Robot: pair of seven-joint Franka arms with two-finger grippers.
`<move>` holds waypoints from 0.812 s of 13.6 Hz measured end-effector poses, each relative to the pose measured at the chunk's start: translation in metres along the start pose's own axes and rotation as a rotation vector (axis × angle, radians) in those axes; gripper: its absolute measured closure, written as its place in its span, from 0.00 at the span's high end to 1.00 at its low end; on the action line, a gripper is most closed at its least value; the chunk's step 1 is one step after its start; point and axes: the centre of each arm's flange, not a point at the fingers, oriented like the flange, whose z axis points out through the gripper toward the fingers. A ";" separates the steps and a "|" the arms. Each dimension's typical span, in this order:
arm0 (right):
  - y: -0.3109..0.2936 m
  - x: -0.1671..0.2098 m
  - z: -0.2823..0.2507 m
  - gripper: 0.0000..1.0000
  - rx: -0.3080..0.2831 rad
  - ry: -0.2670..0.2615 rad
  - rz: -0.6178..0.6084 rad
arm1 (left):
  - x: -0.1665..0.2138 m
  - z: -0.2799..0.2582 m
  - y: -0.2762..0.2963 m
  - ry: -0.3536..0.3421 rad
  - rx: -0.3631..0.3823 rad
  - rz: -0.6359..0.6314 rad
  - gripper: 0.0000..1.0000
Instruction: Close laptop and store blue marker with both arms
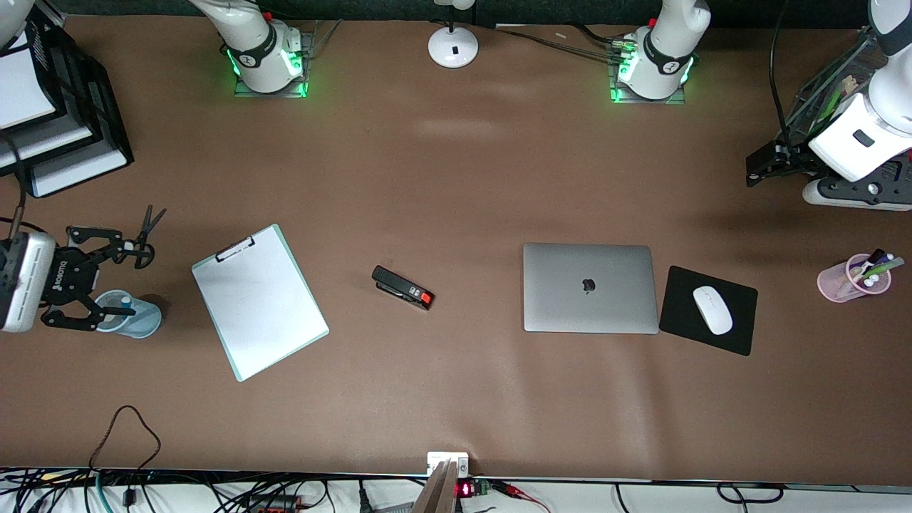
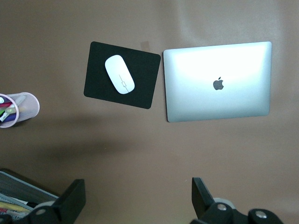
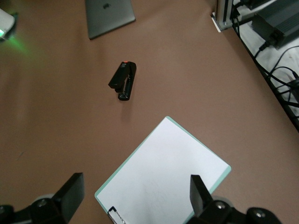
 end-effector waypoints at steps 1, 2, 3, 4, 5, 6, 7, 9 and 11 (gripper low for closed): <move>-0.006 0.011 -0.001 1.00 -0.021 -0.024 0.025 | 0.000 0.000 0.000 0.000 0.000 0.000 1.00; -0.012 0.019 0.000 1.00 -0.032 -0.035 0.058 | 0.000 0.000 0.000 0.000 0.000 0.001 1.00; -0.016 0.022 0.003 1.00 -0.036 -0.040 0.095 | 0.000 0.000 0.000 0.000 0.000 0.001 1.00; -0.020 0.023 0.005 1.00 -0.037 -0.046 0.138 | 0.000 0.000 0.000 0.000 0.000 0.001 1.00; -0.025 0.022 0.007 1.00 -0.040 -0.061 0.200 | 0.000 0.000 0.000 0.000 0.000 0.001 1.00; -0.030 0.020 0.007 1.00 -0.046 -0.083 0.275 | 0.000 0.000 0.000 0.000 0.000 0.001 1.00; -0.039 0.018 0.006 1.00 -0.053 -0.105 0.363 | 0.000 0.000 0.000 0.000 0.000 0.001 1.00; -0.048 0.016 0.009 1.00 -0.081 -0.132 0.457 | 0.000 -0.001 0.000 0.001 0.000 0.001 1.00; -0.055 0.014 0.015 1.00 -0.103 -0.173 0.577 | 0.000 -0.001 0.001 0.003 0.000 0.002 1.00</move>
